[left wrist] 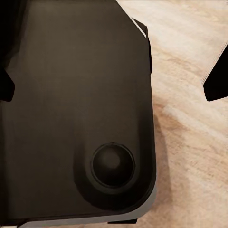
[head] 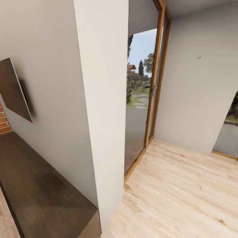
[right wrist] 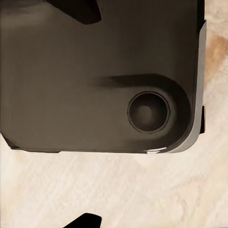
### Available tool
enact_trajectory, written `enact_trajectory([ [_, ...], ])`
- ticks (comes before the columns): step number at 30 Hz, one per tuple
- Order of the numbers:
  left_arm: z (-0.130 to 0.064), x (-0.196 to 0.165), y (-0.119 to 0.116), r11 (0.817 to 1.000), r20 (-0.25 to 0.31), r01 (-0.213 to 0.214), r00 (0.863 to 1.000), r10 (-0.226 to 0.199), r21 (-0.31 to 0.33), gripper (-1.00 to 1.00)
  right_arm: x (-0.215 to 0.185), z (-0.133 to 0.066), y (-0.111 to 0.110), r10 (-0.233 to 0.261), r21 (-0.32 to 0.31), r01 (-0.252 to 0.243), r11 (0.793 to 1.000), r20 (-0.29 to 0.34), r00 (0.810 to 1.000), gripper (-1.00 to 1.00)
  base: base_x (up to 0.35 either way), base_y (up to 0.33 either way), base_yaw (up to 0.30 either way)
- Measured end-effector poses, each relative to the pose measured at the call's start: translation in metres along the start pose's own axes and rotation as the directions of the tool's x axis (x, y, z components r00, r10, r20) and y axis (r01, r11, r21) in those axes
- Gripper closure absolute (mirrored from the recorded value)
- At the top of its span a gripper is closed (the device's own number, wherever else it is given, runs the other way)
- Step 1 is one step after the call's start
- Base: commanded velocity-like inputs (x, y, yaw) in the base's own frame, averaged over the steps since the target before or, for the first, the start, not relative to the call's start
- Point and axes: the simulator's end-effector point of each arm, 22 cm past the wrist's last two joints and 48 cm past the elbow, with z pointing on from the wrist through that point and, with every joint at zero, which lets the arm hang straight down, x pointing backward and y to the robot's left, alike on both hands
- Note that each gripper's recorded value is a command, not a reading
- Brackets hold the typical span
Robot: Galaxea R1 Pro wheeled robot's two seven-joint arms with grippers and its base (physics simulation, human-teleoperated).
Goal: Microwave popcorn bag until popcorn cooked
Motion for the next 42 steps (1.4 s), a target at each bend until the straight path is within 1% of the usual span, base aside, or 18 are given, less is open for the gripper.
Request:
enact_trajectory([
  [7, 0.0, -0.001, 0.0, 1.0, 0.003, 0.0, 1.0, 0.0, 0.0, -1.0, -0.0008, 0.0, -0.0006, 0.002, 0.0, -0.002, 1.0, 0.002, 1.0, -1.0, 0.0, 0.0, -0.29],
  [13, 0.0, -0.0012, 0.0, 1.0, 0.003, 0.0, 1.0, 0.0, 0.0, -1.0, -0.0006, 0.0, -0.0002, 0.018, -0.004, -0.018, 1.0, 0.002, 1.0, -1.0, 0.0, 0.0, -0.291],
  [39, 0.0, -0.0011, 0.0, 1.0, 0.003, 0.0, 1.0, 0.0, 0.0, -1.0, 0.0008, -0.0002, -0.0003, 0.021, 0.002, -0.021, 1.0, 0.006, 1.0, -1.0, 0.0, 0.0, -0.295],
  [42, 0.0, -0.0014, 0.0, 1.0, 0.004, 0.0, 1.0, 0.0, 0.0, -1.0, -0.0026, -0.0003, -0.0004, 0.02, 0.002, -0.02, 1.0, 0.021, 1.0, -1.0, 0.0, 0.0, -0.295],
])
